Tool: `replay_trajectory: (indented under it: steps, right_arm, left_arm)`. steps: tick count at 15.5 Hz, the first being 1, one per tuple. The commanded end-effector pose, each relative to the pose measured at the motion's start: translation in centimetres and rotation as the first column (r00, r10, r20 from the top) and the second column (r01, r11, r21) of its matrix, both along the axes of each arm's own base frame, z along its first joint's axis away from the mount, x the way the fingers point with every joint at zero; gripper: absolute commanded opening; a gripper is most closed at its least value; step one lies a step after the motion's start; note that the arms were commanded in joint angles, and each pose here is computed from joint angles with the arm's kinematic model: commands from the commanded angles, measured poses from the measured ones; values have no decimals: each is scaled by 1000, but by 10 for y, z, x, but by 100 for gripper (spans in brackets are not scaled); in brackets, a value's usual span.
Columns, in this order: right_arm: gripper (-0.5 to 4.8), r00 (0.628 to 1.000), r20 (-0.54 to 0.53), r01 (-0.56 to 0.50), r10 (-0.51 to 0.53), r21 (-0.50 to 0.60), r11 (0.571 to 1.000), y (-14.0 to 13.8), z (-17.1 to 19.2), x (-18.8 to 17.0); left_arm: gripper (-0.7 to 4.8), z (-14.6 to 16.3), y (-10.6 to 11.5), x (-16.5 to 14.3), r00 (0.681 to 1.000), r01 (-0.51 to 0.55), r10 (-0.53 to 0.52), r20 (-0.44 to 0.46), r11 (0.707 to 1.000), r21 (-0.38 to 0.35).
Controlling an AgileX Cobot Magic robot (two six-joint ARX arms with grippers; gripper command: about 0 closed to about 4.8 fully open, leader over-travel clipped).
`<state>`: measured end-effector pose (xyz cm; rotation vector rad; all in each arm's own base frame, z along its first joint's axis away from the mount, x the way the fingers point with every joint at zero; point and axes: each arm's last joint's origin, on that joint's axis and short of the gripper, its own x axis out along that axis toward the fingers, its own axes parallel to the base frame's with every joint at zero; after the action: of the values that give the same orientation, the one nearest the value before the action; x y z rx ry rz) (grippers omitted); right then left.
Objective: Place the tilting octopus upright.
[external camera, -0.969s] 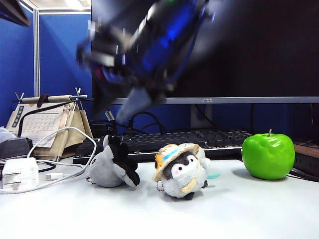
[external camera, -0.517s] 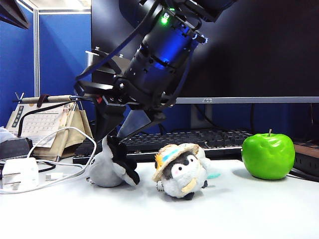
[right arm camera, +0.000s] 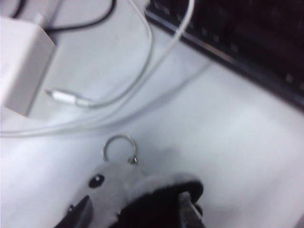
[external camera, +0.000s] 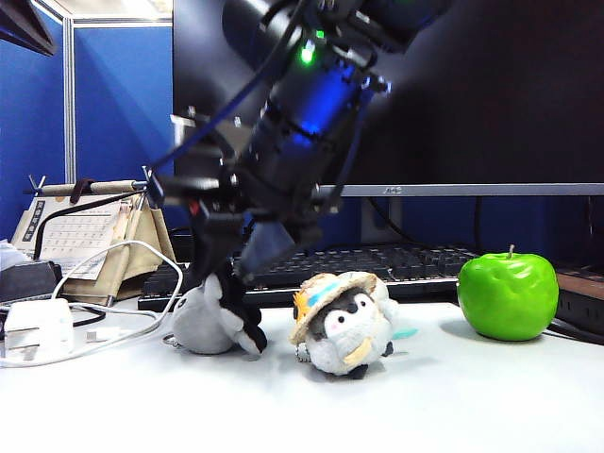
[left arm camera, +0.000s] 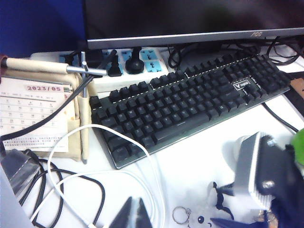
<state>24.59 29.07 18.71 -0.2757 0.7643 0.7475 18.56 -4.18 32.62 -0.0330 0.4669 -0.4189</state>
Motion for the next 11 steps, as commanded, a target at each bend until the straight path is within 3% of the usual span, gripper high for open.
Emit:
replay_trajectory:
  steps: [1,5,7,11]
  right_arm:
    - [215,1000,-3,15,-15,6,1000,1,1,0]
    - [197,1000,-3,15,-15,6,1000,1,1,0]
    - [88,1000,-6,15,-15,3,1000,1,0,0]
    - [22,1000,-9,12,-12,4,1000,1,0,0]
  left_arm:
    - [-2,3,0,0,1000,4,-4,17,1000,-5]
    - [-2,3,0,0,1000,4,-4,17,1000,-5]
    - [-2,3,0,0,1000,4,-4,17,1000,-5]
    - [-2,3,0,0,1000,3,-3,17,1000,-5]
